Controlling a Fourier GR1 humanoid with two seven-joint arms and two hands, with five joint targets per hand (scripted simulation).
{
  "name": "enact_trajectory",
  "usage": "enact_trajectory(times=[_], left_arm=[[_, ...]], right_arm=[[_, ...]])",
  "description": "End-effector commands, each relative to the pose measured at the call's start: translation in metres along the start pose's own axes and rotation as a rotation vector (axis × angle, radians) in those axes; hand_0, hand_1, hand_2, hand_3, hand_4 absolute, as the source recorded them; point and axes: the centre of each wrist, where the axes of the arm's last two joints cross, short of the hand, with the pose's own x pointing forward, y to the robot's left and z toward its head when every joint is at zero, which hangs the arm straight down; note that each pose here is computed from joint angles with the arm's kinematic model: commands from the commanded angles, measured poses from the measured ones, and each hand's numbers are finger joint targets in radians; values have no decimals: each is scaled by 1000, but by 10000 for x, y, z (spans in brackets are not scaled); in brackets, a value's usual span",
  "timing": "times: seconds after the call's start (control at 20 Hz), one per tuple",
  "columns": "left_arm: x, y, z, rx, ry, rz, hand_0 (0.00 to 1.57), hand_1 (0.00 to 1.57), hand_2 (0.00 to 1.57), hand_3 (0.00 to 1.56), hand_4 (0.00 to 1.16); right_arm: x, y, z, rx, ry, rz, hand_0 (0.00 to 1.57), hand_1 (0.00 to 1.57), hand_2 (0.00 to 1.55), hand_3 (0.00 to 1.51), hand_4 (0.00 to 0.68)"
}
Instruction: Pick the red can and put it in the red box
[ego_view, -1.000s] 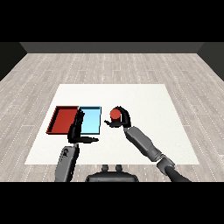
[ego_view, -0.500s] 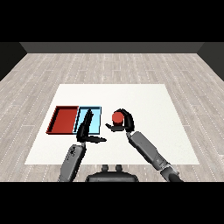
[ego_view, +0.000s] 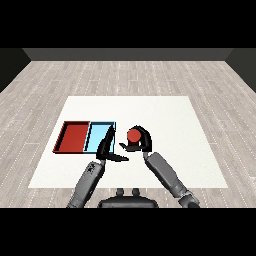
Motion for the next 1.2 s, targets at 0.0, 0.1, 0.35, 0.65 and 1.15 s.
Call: enact_trajectory(times=[0.0,0.1,0.35,0.65,1.15], left_arm=[[-101,-34,-77,-20,44,-4,0,0,0,0,0],[-46,-57,35,-7,25,19,0,0,0,0,0],[-267,-299,-13,-27,55,22,0,0,0,0,0],[-355,-148,28,-31,94,28,0,0,0,0,0],[-418,-463,-87,-77,82,75,0,0,0,0,0]], right_arm=[[18,67,-94,-1,12,1,1457,1457,1450,1391,632],[147,228,-47,-2,-6,0,1458,1458,1449,1384,634],[-46,148,-73,30,7,3,1443,1443,1438,1389,631],[118,254,-245,12,-10,5,1428,1428,1435,1375,631],[-39,437,73,30,-19,-61,1482,1482,1438,1374,620]])
